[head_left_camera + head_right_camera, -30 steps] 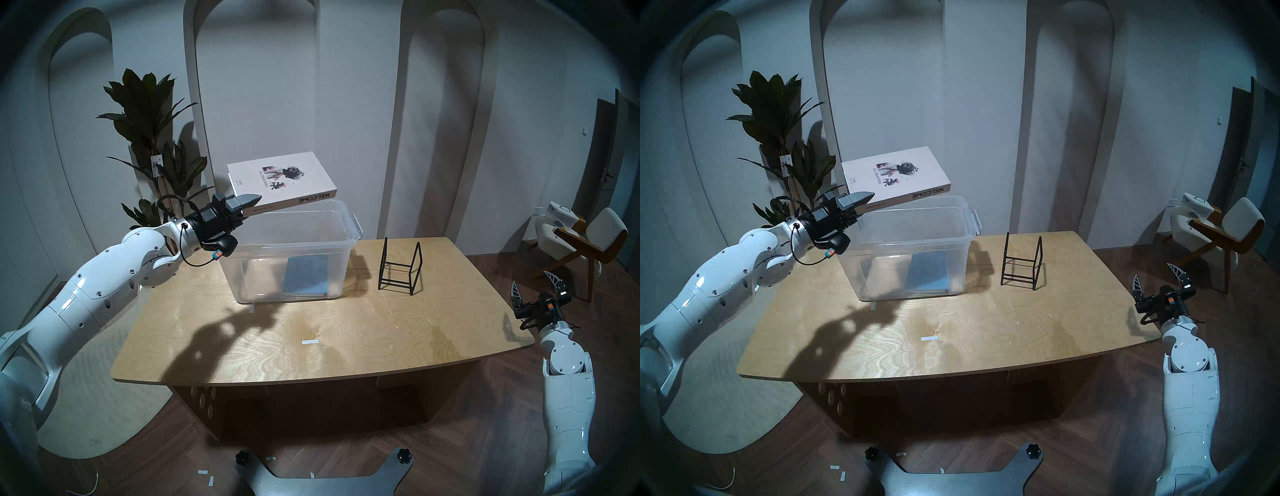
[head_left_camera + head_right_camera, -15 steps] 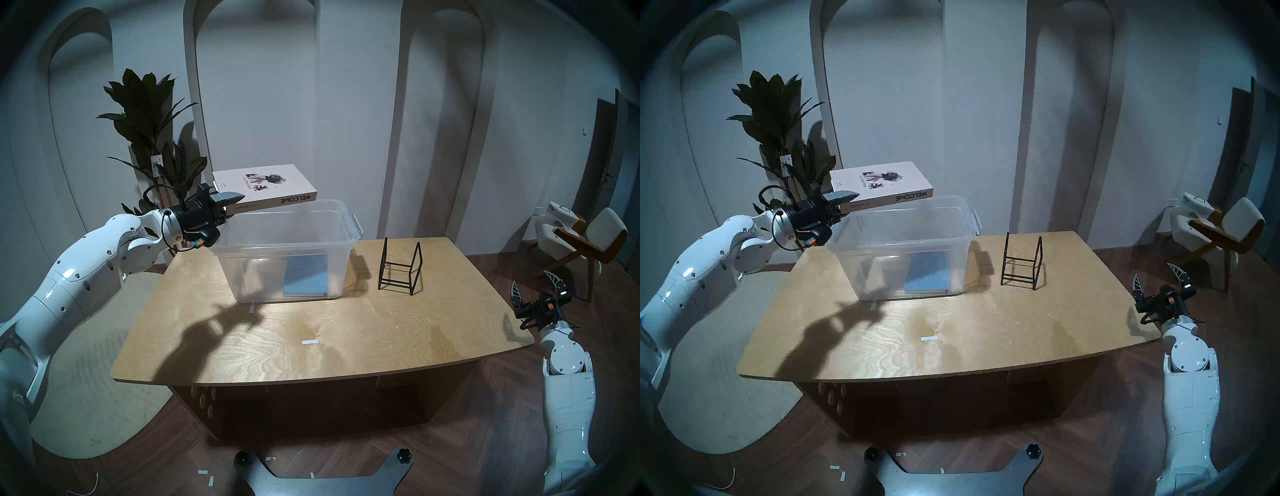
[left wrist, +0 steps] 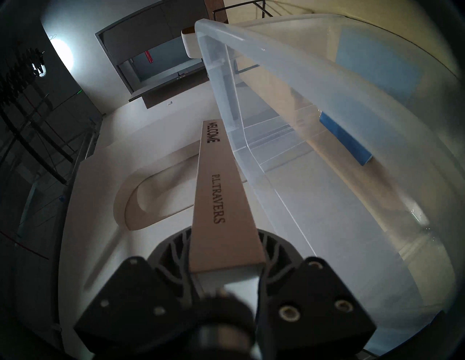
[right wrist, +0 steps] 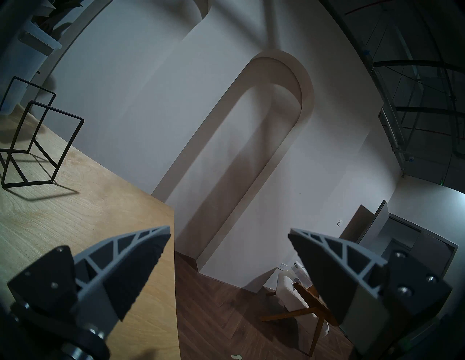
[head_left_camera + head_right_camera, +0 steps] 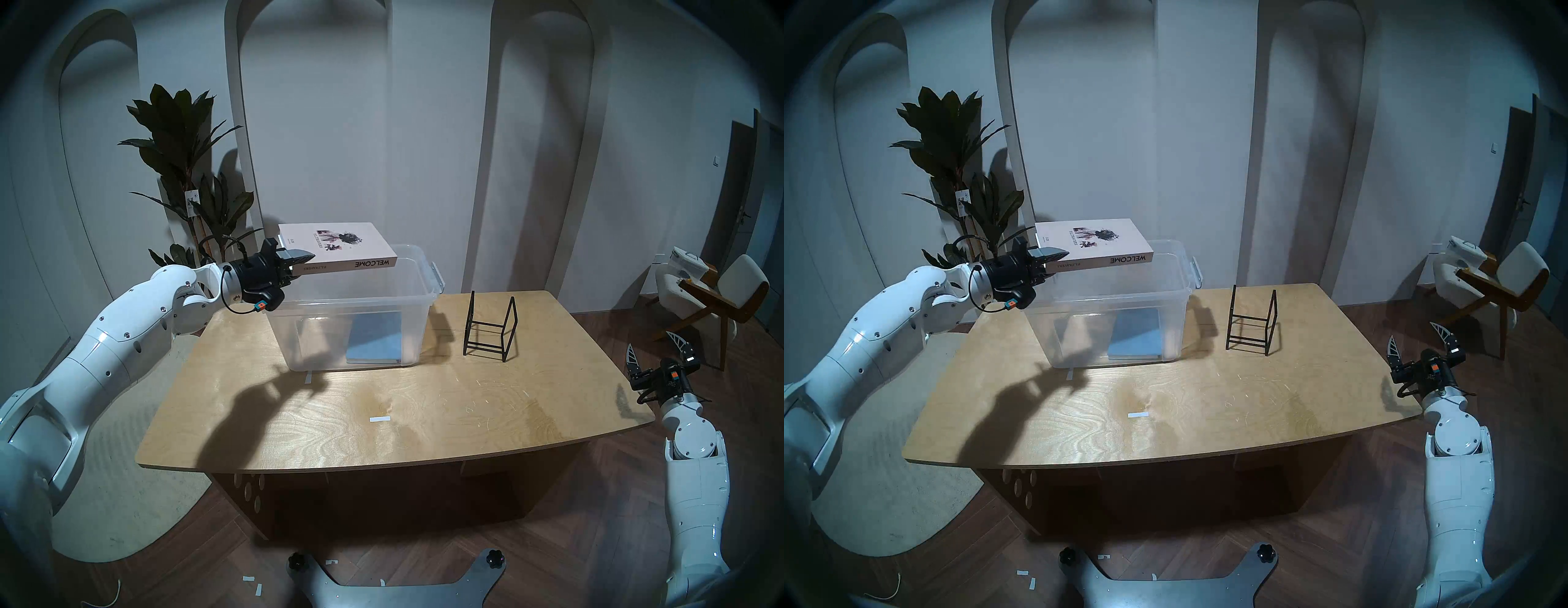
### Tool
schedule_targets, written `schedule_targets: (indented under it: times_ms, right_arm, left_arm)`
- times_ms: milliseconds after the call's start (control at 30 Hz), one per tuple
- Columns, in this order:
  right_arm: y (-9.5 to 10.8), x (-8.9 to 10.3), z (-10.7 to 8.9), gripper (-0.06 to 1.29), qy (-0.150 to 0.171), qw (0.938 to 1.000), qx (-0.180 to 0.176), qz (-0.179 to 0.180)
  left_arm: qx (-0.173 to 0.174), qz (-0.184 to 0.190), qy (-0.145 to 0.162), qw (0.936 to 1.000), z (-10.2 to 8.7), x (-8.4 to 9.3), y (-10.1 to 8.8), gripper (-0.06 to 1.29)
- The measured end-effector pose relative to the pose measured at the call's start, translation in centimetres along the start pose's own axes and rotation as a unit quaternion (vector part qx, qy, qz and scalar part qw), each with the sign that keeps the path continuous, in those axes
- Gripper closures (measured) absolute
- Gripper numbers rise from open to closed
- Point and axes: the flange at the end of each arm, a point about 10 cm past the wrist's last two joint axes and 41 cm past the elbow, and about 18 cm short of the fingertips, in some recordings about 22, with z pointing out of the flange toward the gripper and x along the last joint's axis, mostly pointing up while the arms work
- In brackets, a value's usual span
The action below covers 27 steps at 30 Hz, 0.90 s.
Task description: Pack the books into the storage box
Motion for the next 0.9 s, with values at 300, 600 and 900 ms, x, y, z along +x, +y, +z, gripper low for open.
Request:
schedule_targets:
  times_ms: [300, 600, 900]
  right_arm:
    - [0.0, 0.0, 0.0, -0.04, 0.0, 1.0, 0.0, 0.0]
    - [0.0, 0.0, 0.0, -0.04, 0.0, 1.0, 0.0, 0.0]
    - [0.0, 0.0, 0.0, -0.04, 0.0, 1.0, 0.0, 0.0]
  left_arm:
    - [0.002, -0.001, 0.015, 0.9999, 0.6, 0.0, 0.8, 0.91]
    - [0.007, 0.001, 0.033, 0.9994, 1.7, 0.3, 0.8, 0.91]
    - [0.0, -0.003, 0.037, 0.9993, 2.2, -0.1, 1.2, 0.91]
